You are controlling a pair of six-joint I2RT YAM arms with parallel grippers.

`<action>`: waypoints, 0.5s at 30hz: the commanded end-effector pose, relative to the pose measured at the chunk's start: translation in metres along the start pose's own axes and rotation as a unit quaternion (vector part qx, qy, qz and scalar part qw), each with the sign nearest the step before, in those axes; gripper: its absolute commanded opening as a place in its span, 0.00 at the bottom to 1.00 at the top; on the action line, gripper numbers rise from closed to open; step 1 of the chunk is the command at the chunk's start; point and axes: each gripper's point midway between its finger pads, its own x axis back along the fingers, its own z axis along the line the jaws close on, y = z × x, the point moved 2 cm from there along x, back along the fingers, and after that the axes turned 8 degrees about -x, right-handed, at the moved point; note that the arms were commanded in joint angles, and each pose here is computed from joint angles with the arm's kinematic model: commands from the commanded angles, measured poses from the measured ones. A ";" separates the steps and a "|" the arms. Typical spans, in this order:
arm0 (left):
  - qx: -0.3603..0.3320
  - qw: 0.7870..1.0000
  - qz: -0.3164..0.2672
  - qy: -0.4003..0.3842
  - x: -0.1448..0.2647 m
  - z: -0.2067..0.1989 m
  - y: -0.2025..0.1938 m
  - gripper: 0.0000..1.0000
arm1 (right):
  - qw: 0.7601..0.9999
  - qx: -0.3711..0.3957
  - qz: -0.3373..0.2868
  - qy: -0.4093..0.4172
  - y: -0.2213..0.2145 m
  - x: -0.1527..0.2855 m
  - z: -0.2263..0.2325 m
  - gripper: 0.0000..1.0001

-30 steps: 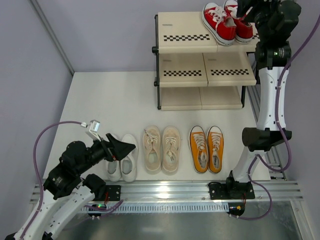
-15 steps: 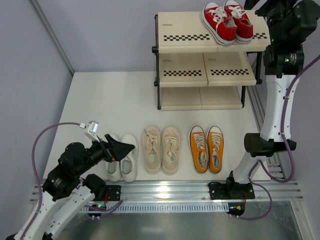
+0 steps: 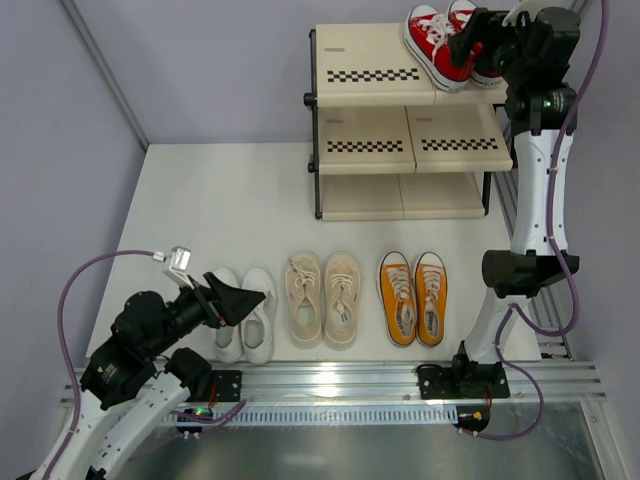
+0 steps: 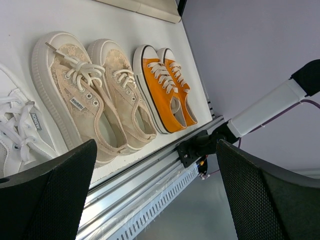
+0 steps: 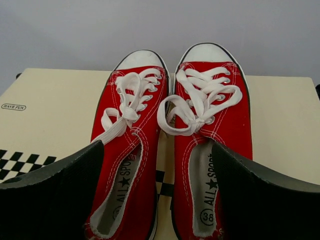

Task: Place and organize the shoes onto the shoe shelf

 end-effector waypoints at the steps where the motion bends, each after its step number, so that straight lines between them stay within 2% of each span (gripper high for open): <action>1: -0.001 1.000 -0.015 -0.007 0.005 -0.006 0.008 1.00 | 1.000 0.016 0.020 -0.007 -0.005 0.009 0.000 0.88; 6: -0.003 1.000 -0.018 -0.008 0.008 -0.007 0.009 1.00 | 0.997 0.012 0.070 -0.026 -0.035 0.003 -0.012 0.83; 9: -0.004 1.000 -0.019 -0.005 0.009 -0.005 0.008 1.00 | 0.996 0.014 0.087 -0.026 -0.043 0.002 -0.014 0.67; 10: -0.004 1.000 -0.021 -0.005 0.009 -0.005 0.008 1.00 | 0.996 0.015 0.087 -0.023 -0.043 0.003 -0.013 0.54; 12: -0.004 1.000 -0.021 -0.005 0.010 -0.005 0.008 1.00 | 0.996 0.015 0.089 -0.017 -0.044 0.004 -0.011 0.43; 13: -0.004 1.000 -0.021 -0.004 0.010 -0.005 0.008 1.00 | 0.996 0.015 0.089 -0.014 -0.043 0.004 -0.010 0.30; 15: -0.004 1.000 -0.021 -0.005 0.010 -0.005 0.008 1.00 | 0.996 0.016 0.085 -0.012 -0.040 0.005 -0.008 0.16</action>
